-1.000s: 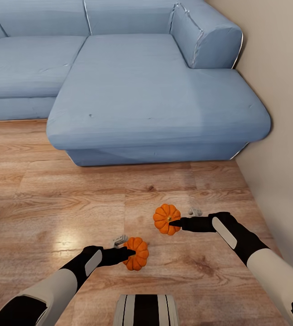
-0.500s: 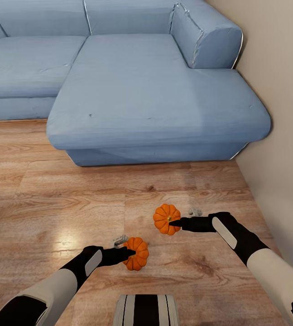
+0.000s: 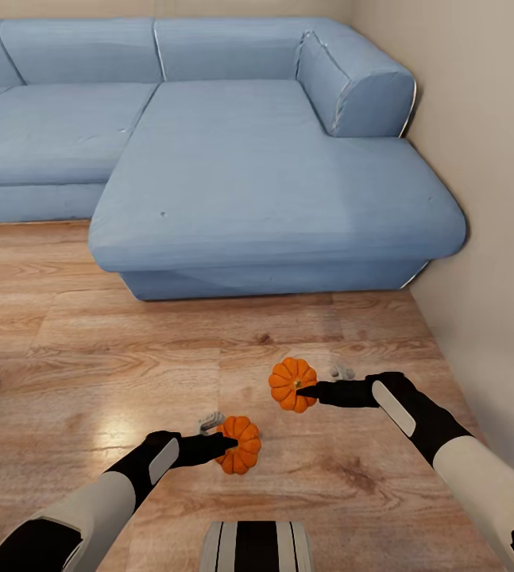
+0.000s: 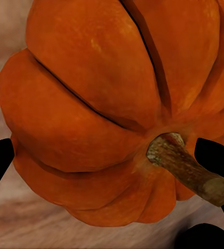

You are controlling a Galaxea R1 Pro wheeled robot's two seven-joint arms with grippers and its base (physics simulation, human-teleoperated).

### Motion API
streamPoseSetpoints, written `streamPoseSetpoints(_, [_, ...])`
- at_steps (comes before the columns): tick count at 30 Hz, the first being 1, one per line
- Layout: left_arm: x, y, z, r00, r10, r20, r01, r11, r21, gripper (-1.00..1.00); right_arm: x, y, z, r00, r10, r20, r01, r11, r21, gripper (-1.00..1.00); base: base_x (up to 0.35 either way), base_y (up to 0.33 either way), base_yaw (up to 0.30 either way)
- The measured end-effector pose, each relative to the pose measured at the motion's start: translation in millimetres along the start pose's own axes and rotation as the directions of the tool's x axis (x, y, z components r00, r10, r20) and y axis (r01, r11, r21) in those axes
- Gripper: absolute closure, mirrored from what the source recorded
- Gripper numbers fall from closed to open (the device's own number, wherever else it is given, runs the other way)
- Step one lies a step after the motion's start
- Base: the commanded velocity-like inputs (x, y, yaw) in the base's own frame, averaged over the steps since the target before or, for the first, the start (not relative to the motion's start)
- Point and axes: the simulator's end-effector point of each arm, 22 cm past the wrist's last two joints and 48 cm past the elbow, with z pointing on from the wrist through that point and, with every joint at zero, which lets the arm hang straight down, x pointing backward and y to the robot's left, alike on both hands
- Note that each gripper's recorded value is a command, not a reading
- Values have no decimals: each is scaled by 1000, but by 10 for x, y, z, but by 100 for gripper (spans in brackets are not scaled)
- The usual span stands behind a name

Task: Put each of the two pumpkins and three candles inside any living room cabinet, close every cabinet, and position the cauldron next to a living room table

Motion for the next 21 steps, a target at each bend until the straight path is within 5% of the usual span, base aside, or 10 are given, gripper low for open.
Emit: streamPoseSetpoints(21, [-371, -104, -374, 995, 54, 84, -47, 996, -78, 100, -298, 262, -396, 996, -49, 72, 48, 999, 15, 100, 0, 0, 0])
